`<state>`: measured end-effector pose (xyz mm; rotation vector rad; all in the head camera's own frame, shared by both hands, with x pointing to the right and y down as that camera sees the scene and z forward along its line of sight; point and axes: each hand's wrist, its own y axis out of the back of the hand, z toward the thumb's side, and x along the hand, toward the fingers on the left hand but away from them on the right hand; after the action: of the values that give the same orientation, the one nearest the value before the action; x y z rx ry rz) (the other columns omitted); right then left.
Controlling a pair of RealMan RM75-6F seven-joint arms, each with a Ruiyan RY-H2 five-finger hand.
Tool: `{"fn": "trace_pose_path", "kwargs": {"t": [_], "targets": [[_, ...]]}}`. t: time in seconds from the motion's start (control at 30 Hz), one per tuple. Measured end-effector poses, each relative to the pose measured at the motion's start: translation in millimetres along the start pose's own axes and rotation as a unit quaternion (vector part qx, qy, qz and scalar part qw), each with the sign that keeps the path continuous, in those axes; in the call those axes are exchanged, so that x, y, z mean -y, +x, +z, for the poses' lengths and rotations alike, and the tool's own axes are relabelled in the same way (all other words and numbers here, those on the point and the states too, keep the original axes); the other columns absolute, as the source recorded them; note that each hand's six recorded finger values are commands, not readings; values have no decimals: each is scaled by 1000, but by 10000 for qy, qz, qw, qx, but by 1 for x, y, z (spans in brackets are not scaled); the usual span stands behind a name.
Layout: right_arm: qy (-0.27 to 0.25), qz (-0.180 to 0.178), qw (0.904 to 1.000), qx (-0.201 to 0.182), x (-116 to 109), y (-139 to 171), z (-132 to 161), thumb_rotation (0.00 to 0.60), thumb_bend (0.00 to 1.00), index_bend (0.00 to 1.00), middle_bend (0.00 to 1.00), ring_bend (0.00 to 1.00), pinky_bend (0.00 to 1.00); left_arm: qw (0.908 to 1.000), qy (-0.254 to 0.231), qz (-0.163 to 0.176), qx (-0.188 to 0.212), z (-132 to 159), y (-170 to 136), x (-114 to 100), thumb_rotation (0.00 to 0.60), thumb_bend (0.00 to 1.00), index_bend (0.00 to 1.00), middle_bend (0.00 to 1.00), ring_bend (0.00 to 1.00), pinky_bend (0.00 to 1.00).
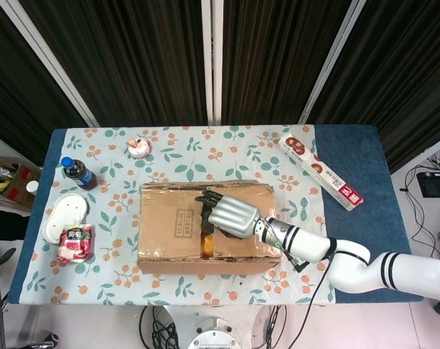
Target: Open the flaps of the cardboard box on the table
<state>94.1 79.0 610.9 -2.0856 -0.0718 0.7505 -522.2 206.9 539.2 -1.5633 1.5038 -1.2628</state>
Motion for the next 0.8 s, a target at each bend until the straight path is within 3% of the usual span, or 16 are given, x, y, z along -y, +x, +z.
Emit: {"fn": "trace_pose_path", "kwargs": {"t": [0.37,0.8], "targets": [[9,-633,9978,188,-39,38,-13,600,1000,532,410,0,0,9999,17,4,121,11,4,-5,600,88,6,37,57,167],[-12,-1209,9913,528,-59,124,-28,600,1000,494,403,0,0,9992,28,-47,392,37,12,-8,600,89,6,37,57,167]]}}
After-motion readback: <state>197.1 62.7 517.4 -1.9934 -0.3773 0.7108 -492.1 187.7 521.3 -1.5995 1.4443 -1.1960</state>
